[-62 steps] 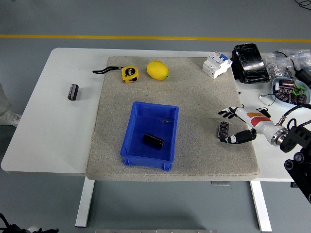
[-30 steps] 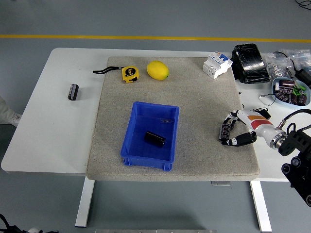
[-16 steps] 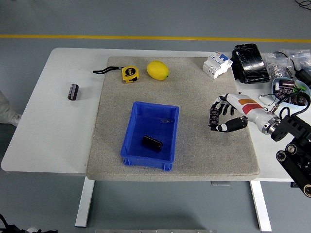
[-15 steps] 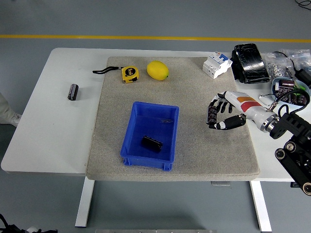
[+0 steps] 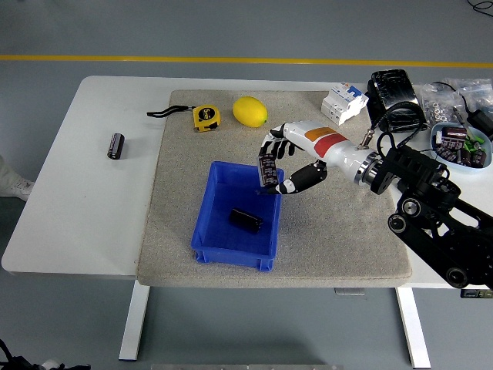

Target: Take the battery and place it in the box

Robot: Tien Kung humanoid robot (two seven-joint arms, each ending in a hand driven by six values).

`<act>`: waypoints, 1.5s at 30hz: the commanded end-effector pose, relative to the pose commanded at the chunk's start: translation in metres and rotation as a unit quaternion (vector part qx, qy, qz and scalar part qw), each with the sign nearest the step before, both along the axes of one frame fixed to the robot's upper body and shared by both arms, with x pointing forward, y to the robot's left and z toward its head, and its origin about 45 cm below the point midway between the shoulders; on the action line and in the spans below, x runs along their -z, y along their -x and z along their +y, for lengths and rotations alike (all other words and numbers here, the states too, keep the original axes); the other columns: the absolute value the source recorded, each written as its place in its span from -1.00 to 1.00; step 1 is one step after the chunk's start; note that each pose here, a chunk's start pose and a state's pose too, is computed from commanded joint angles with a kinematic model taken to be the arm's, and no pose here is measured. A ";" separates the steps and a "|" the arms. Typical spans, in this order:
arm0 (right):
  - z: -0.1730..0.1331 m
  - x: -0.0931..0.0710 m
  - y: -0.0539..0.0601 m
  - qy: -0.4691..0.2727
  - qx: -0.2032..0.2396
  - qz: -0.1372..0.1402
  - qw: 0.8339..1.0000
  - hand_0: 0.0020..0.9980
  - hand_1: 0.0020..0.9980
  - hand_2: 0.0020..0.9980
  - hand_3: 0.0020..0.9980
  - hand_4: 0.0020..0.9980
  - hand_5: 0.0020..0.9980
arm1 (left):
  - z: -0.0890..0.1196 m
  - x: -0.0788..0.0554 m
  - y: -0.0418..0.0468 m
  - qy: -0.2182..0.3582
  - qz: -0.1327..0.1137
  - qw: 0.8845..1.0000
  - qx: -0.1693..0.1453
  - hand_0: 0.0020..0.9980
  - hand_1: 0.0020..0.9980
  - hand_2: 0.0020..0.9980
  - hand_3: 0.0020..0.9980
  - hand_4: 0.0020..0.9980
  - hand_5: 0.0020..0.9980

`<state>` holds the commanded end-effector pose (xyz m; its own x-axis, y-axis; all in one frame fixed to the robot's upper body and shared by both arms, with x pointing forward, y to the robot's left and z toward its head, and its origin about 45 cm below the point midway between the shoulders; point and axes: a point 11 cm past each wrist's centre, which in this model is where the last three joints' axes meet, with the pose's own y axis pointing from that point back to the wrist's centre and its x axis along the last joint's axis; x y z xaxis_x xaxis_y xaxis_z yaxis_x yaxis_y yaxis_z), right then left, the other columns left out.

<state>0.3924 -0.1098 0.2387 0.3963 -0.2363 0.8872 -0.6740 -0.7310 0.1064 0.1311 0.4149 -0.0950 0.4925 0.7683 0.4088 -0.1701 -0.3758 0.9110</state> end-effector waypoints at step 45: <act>-0.270 -0.027 0.007 -0.467 0.352 0.090 0.806 0.72 0.72 0.86 0.93 1.00 0.65 | -0.007 0.004 0.0060 -0.003 -0.004 1.000 -0.017 0.08 -0.01 0.18 0.26 0.28 0.42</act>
